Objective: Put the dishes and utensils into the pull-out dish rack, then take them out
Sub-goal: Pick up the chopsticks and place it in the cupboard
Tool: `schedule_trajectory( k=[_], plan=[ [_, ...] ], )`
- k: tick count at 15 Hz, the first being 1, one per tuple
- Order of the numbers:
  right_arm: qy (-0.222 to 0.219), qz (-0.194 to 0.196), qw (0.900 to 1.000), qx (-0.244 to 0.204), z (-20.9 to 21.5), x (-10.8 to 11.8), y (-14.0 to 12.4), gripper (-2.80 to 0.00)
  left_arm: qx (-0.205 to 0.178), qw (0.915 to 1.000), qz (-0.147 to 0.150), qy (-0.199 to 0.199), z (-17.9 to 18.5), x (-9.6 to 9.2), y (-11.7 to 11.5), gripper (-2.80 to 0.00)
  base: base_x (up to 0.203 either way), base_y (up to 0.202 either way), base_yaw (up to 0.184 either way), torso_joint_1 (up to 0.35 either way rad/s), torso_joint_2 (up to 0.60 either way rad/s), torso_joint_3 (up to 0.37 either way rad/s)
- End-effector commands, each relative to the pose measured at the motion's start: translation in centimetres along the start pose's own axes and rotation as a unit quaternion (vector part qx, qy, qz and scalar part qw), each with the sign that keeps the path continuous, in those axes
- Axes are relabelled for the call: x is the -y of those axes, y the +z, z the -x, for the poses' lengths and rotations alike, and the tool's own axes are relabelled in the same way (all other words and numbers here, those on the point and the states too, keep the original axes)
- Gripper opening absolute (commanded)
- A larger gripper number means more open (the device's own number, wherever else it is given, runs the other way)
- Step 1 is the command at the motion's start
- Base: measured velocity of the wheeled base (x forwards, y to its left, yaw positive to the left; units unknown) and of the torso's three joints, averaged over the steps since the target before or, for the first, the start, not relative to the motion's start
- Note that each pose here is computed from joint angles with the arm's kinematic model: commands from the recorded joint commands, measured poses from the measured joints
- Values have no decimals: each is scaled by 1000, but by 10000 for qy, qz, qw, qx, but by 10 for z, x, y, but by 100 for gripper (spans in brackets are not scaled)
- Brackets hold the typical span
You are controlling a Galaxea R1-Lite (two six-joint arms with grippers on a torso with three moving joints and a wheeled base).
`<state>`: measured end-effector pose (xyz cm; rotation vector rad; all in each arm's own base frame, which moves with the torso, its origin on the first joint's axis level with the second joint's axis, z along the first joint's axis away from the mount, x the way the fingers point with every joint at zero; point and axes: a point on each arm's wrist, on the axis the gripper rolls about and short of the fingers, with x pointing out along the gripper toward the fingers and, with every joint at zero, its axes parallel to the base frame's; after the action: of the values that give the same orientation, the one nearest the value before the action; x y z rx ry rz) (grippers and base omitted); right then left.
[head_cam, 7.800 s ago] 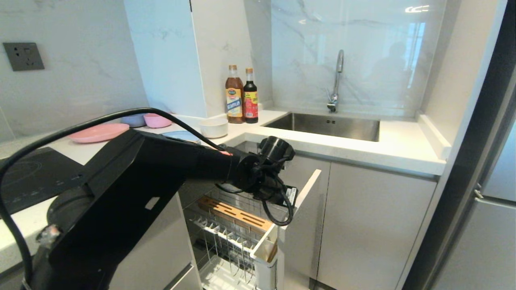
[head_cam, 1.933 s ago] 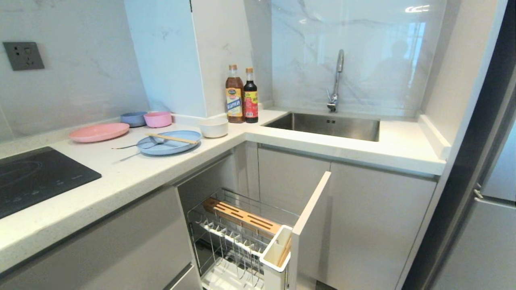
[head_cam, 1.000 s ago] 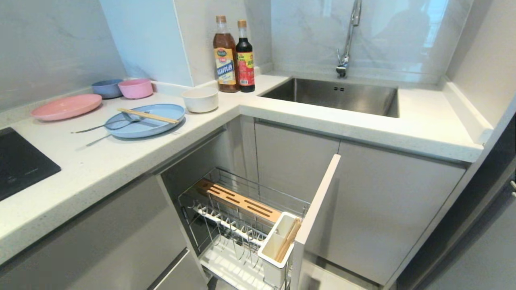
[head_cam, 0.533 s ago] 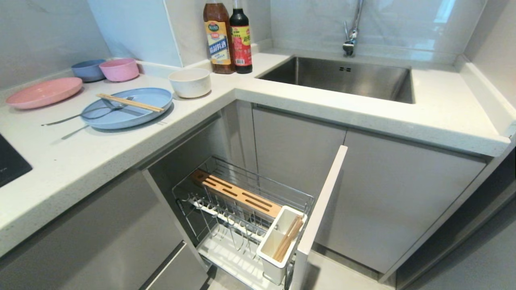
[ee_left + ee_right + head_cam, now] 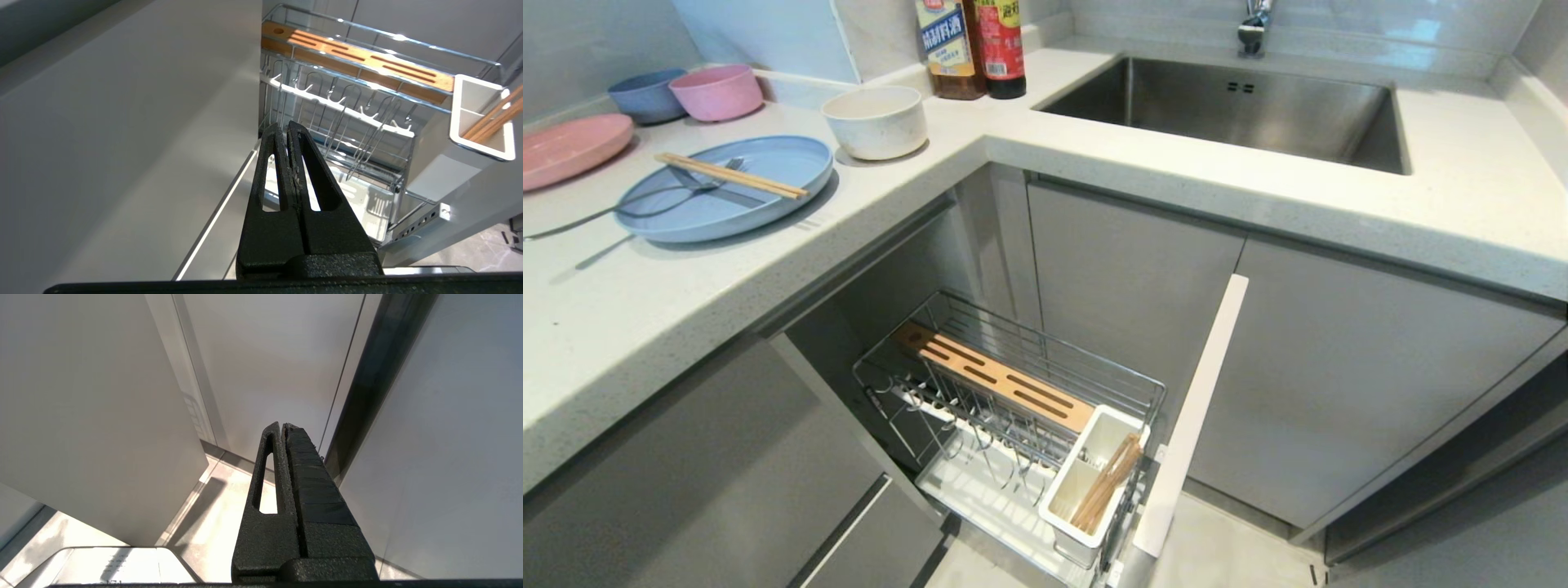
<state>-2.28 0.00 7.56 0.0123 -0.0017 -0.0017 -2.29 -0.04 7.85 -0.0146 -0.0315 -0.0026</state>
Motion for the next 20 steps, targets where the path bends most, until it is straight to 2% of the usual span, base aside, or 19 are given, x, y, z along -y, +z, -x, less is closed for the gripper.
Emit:
schedule_trajectory(
  k=[1, 8, 9, 11, 12, 14, 16, 18, 20],
  plan=[
    [1, 0, 10000, -1, 0, 0, 0, -280, -57, 10000, 3, 28, -1, 0, -4, -280, 0, 0, 0, 2, 7, -89],
    [1, 0, 10000, -9, 0, 0, 0, -280, -64, 10000, -56, -23, -1, 0, -4, -280, 0, 0, 0, 1, 0, -12],
    [1, 0, 10000, -9, 0, 0, 0, -280, -10, 9999, -108, -77, -1, 0, -2, -280, 0, 0, 0, 0, 0, 0],
    [1, 0, 10000, -9, 0, 0, 0, -280, 475, 9984, -131, -269, 4, 2, 18, -280, 0, 0, 0, 0, 0, 0],
    [1, 0, 10000, -9, 0, 0, 0, -280, 767, 9960, -152, -434, 9, 3, 34, -280, 0, 0, 0, 0, 0, 0],
    [1, 0, 10000, -9, 0, 0, 0, -280, 1432, 9855, -256, -878, 32, 5, 79, -280, 0, 0, 0, 0, 0, 0],
    [1, 0, 10000, -9, 0, 0, 0, -280, 1838, 9736, -380, -1299, 59, 8, 127, -280, 0, 0, 0, 0, 0, 0],
    [1, 0, 10000, -8, 0, 0, 0, -280, 2034, 9657, -470, -1543, 71, 11, 176, -280, 0, 0, 0, 0, 0, 0],
    [1, 0, 10000, -9, 0, 0, 0, -280, 2048, 9642, -506, -1609, 59, 13, 239, -280, 0, 0, 0, 0, 0, 0]
  ],
)
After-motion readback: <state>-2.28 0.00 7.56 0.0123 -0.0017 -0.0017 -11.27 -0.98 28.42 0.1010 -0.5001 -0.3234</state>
